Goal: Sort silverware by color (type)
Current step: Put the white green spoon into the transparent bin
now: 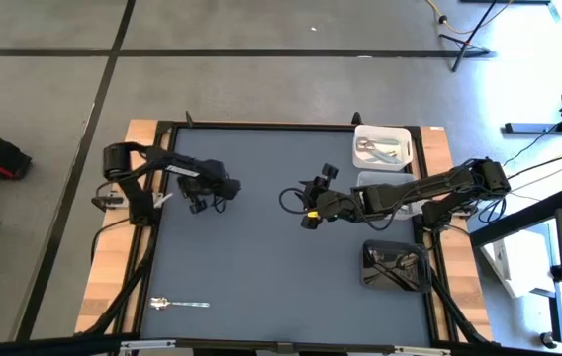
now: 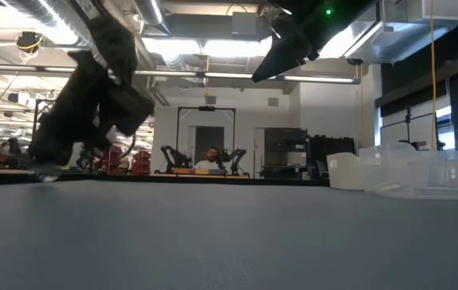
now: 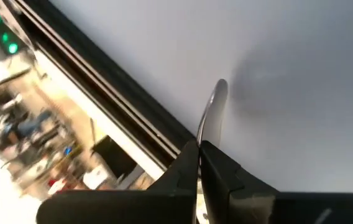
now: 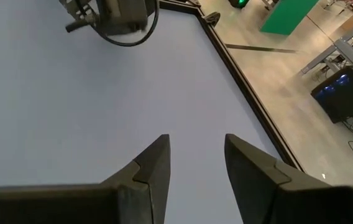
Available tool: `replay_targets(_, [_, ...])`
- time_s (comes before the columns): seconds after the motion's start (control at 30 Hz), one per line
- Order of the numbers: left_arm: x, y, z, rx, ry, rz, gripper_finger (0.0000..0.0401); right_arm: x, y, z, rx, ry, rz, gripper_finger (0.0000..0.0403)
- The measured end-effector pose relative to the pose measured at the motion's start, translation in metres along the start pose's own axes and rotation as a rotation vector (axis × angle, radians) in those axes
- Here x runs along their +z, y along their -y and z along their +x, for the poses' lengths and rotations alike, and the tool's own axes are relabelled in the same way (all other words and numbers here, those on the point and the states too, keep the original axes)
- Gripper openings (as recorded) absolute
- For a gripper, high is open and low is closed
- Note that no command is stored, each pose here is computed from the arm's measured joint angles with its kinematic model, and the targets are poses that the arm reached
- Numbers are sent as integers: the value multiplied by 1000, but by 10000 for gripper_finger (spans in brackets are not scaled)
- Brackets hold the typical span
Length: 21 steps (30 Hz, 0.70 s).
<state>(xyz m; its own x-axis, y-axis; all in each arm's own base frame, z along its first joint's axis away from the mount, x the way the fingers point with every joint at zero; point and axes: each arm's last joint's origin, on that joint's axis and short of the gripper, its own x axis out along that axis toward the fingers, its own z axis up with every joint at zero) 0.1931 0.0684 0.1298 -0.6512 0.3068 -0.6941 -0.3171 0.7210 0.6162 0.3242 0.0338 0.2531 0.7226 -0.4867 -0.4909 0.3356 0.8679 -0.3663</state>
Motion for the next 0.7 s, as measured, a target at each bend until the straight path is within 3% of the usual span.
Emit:
replay_targets(0.2, [-18,-7,-40,-51,261,-33,0,0,0,0,12,-2,14,143])
replay_targets(0.37, [-46,-9,-77,-117,652,-83,0,-3,-6,4,107,-17,65,143])
replay_targets(0.53, [-71,-8,-110,-246,1022,-97,0,-4,-11,15,95,-3,69,148])
replay_targets(0.7, [-88,2,-127,-269,1373,-100,0,1,-8,27,127,54,82,193])
